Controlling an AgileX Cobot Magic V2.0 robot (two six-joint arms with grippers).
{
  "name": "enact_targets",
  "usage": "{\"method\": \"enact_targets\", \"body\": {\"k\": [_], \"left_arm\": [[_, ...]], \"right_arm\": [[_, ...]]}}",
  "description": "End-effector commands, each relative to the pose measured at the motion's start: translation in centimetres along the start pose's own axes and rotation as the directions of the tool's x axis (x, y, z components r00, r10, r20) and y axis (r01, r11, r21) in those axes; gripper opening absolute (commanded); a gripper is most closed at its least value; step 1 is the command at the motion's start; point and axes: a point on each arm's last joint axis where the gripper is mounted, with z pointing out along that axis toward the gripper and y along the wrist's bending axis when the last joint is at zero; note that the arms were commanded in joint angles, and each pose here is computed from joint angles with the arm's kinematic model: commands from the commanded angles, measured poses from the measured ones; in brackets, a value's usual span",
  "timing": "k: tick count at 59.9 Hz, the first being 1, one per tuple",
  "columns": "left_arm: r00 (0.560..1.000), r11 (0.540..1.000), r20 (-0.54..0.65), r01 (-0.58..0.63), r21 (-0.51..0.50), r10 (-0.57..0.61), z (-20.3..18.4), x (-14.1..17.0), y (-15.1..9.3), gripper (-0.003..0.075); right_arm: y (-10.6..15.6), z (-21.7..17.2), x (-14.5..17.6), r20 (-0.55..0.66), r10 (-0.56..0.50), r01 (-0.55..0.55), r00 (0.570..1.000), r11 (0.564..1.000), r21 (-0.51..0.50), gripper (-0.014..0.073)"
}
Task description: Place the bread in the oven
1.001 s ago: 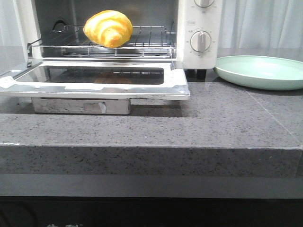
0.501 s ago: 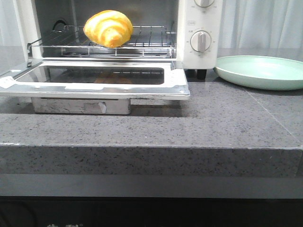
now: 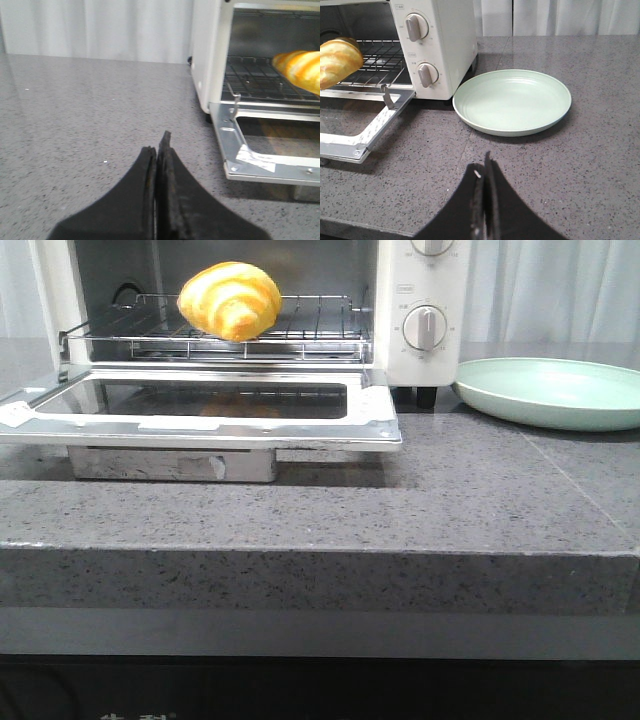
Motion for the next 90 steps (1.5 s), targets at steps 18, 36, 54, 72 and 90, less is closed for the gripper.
{"method": "enact_targets", "body": {"k": [18, 36, 54, 72, 90], "left_arm": [[0.995, 0.999, 0.096, 0.002, -0.043, 0.002, -1.0, 2.3, 0.2, -0.002], [0.998, 0.999, 0.07, 0.007, -0.04, -0.004, -1.0, 2.9, 0.2, -0.002], [0.998, 0.999, 0.07, 0.007, -0.04, -0.004, -1.0, 2.9, 0.2, -0.002], [0.998, 0.999, 0.068, 0.007, -0.04, -0.004, -1.0, 2.9, 0.2, -0.002], [0.998, 0.999, 0.068, 0.007, -0.04, -0.004, -1.0, 2.9, 0.2, -0.002]], "right_arm": [[0.1, -0.2, -1.5, 0.097, -0.017, 0.017, 0.995, 1.0, 0.005, -0.0067], [0.1, -0.2, -1.4, 0.095, -0.017, 0.017, 0.995, 1.0, 0.005, -0.0067], [0.1, -0.2, -1.4, 0.094, -0.017, 0.017, 0.995, 1.0, 0.005, -0.0067], [0.1, -0.2, -1.4, 0.094, -0.017, 0.017, 0.995, 1.0, 0.005, -0.0067], [0.1, -0.2, -1.4, 0.094, -0.017, 0.017, 0.995, 1.0, 0.005, -0.0067]]}}
